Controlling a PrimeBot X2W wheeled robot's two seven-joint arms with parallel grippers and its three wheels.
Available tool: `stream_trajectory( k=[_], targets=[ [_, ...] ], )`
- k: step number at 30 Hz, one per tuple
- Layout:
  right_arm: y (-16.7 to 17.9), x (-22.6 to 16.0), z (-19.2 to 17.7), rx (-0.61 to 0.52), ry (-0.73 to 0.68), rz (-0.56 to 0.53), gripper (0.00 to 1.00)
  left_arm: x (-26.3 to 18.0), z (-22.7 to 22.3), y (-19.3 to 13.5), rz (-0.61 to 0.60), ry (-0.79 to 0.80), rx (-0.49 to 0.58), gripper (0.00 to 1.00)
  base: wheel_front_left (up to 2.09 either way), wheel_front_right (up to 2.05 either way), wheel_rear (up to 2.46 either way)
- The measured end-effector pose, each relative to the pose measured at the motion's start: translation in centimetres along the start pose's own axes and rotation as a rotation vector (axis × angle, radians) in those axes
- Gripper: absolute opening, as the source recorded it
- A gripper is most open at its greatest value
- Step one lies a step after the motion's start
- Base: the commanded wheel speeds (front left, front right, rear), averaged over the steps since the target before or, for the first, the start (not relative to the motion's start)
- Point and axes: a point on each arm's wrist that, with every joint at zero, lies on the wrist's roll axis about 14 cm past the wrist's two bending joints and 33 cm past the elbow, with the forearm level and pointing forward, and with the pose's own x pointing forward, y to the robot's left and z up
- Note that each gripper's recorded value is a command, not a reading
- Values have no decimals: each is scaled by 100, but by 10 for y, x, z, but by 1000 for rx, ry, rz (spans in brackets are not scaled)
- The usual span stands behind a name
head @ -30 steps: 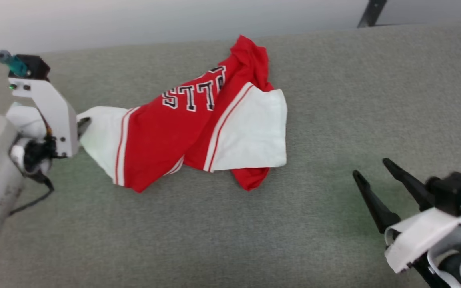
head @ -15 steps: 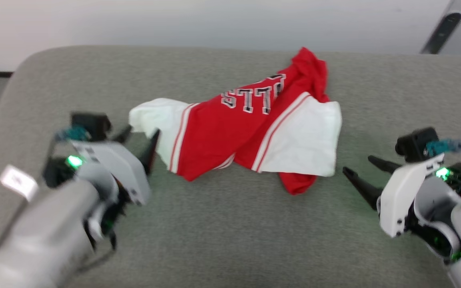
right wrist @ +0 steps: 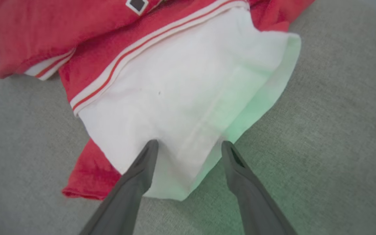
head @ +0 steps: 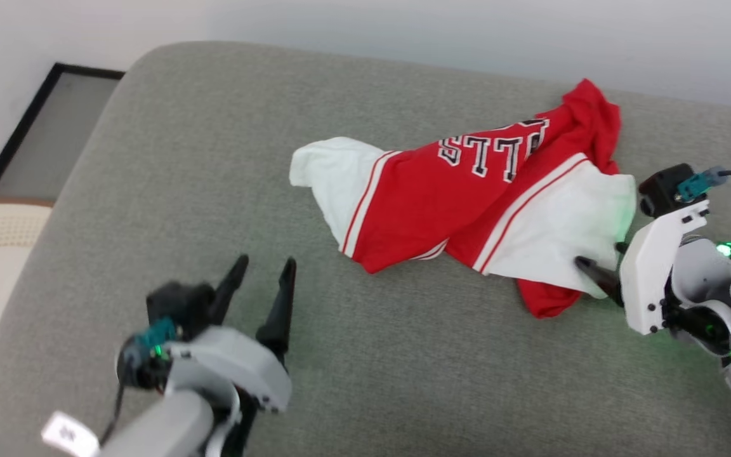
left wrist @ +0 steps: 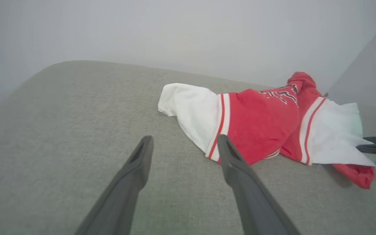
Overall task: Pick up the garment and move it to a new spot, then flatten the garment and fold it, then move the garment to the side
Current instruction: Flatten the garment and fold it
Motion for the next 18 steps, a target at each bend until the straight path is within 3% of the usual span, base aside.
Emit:
stream_trajectory(
  k=[3, 4, 5, 6, 7, 13, 18],
  targets=[
    [-1, 9, -3, 5, 34, 2, 100, -17, -12, 5, 40, 7, -14, 100, 0, 0, 0],
    [0, 11, -4, 0, 41, 6, 93, -20, -14, 7, 54, 5, -21, 100, 0, 0, 0],
    [1, 13, -4, -1, 43, 10, 47, -22, -14, 9, 66, 0, -29, 100, 0, 0, 0],
    [2, 15, -4, 1, 47, 14, 33, -24, -15, 10, 75, -3, -32, 100, 0, 0, 0],
    [2, 17, -6, 3, 53, 17, 0, -26, -16, 12, 83, -4, -33, 100, 0, 0, 0],
    [2, 16, -7, 13, 41, 24, 0, -29, -19, 15, 90, -11, -38, 100, 0, 0, 0],
    [-11, 4, 8, 52, -52, -4, 0, -25, -21, 8, 67, -10, -38, 100, 0, 0, 0]
  ],
)
